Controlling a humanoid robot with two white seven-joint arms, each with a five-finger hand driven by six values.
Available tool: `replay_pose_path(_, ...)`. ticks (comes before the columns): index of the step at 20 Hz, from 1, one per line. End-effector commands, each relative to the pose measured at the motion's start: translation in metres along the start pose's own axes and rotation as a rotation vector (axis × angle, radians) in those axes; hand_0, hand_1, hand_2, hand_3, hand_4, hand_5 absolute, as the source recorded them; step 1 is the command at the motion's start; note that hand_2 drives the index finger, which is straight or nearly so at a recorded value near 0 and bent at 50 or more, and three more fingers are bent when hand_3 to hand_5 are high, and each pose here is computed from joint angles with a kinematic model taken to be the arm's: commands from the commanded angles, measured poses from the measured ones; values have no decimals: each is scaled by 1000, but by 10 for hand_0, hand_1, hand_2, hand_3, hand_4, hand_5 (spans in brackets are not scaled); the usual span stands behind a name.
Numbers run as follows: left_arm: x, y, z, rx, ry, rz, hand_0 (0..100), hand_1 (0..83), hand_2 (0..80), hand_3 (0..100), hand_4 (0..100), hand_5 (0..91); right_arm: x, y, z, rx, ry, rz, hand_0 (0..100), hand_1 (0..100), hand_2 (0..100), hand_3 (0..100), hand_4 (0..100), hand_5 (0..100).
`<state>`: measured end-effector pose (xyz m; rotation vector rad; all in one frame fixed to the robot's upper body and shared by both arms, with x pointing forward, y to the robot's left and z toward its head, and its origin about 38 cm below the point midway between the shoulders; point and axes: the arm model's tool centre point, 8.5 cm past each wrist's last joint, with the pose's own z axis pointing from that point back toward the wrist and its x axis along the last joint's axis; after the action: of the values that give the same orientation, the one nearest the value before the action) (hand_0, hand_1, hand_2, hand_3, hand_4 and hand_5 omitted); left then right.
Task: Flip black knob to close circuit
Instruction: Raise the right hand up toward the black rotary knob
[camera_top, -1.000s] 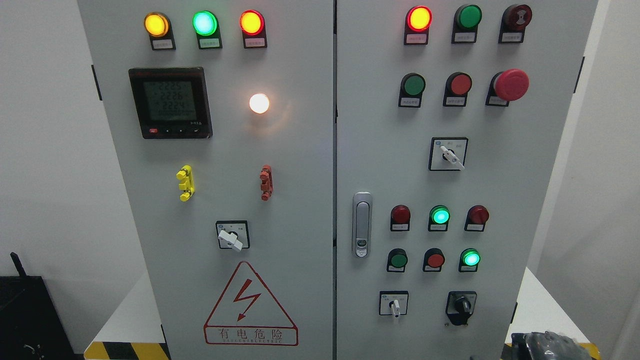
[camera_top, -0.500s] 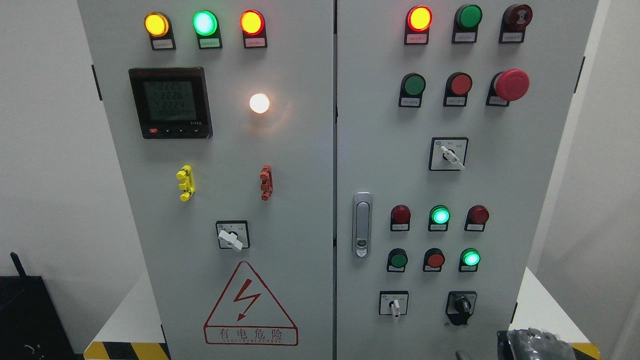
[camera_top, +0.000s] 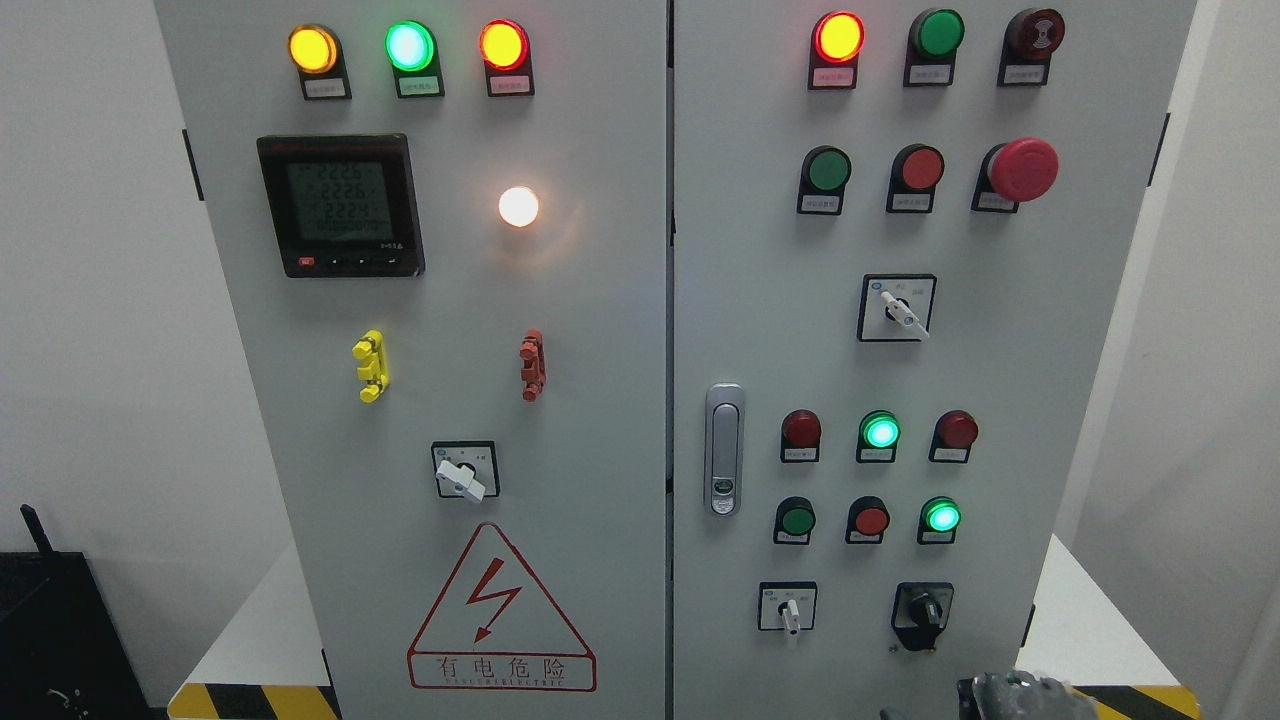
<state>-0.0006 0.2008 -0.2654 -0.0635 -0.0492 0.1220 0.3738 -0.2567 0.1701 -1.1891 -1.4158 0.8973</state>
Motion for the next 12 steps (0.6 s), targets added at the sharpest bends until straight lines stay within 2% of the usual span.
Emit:
replay_pose_path(1, 1, 0, 0, 0, -1, 1, 120, 556, 0, 0, 0, 0, -5, 20, -17, 54, 22, 4, 0, 0, 946, 1000, 882, 883)
replay_pose_path(12, 1, 0, 0, 0, -1, -2, 120, 556, 0, 0, 0, 0, -27, 4, -29, 36, 68, 3, 0, 0, 950, 1000, 884, 885)
